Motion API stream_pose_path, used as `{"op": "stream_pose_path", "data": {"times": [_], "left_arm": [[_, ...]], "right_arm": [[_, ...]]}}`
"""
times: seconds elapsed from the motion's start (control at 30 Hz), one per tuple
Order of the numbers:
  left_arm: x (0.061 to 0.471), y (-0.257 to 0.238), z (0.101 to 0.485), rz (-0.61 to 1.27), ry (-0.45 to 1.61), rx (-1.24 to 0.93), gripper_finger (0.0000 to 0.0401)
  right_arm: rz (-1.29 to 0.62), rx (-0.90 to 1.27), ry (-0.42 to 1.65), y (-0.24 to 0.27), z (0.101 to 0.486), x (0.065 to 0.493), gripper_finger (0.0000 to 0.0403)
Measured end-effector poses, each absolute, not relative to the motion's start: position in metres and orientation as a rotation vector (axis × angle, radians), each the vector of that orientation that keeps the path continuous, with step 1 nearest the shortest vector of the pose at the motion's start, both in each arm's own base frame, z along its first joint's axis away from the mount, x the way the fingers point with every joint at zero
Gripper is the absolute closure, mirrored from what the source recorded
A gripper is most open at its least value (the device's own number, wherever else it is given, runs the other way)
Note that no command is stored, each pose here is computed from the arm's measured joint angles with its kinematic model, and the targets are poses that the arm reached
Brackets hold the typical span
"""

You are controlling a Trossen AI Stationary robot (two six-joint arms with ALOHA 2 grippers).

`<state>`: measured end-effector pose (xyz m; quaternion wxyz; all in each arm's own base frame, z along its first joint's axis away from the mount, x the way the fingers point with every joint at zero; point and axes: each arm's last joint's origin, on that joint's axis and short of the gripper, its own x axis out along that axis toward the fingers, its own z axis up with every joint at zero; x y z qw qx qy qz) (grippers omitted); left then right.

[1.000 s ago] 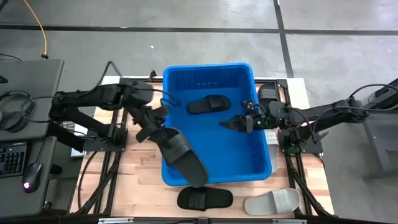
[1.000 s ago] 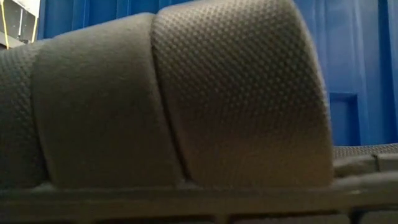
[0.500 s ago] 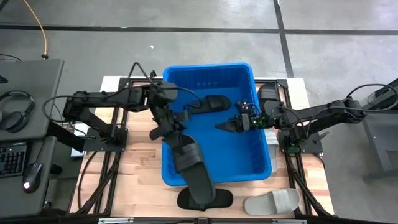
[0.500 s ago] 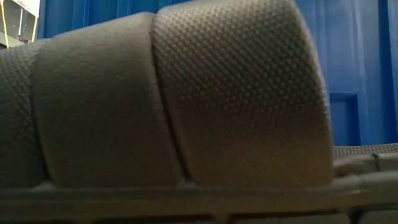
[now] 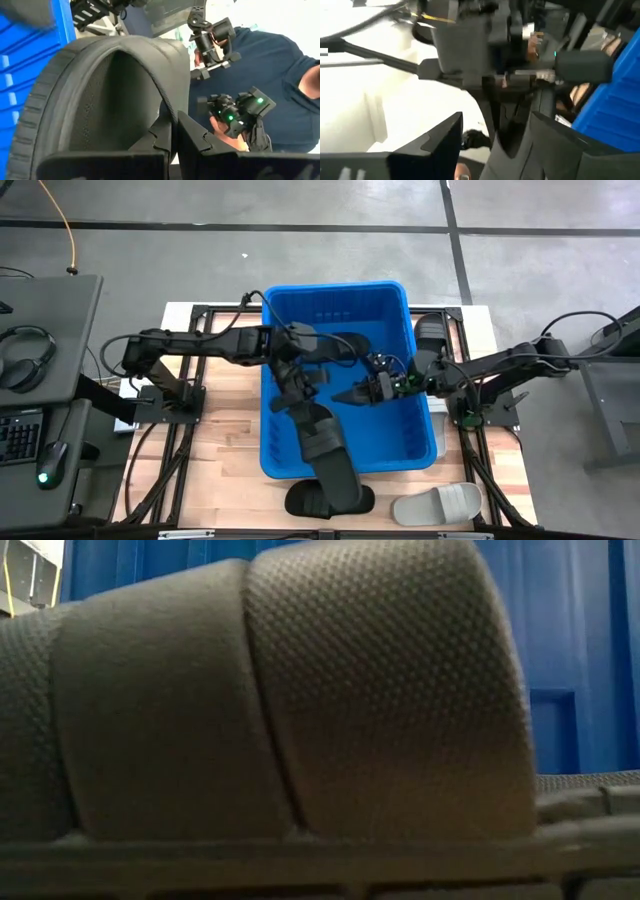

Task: Pick and place slides into bin
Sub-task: Put the black slide into the blue container

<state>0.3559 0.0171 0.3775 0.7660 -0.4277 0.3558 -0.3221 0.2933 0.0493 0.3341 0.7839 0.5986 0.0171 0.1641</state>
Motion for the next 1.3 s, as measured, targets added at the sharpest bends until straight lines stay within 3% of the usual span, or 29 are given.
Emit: {"op": "stream_pose_path", "data": {"times": [0.33, 0.63, 1.3], "left_arm": [[0.35, 0.013, 0.384, -0.794, 0.777, -0.923, 0.0401], [0.349, -0.007, 0.393, -0.86, 0.738, -0.864, 0.0401], [0.363, 0.0, 0.381, -0.875, 0.743, -0.88, 0.0401]], "right_arm": [[0.406, 1.257, 0.246, 0.059, 0.335, 0.318, 0.0194], [0.407, 1.258, 0.274, 0.058, 0.339, 0.324, 0.0197], [0.4, 1.319, 0.283, 0.059, 0.339, 0.323, 0.0197]]}}
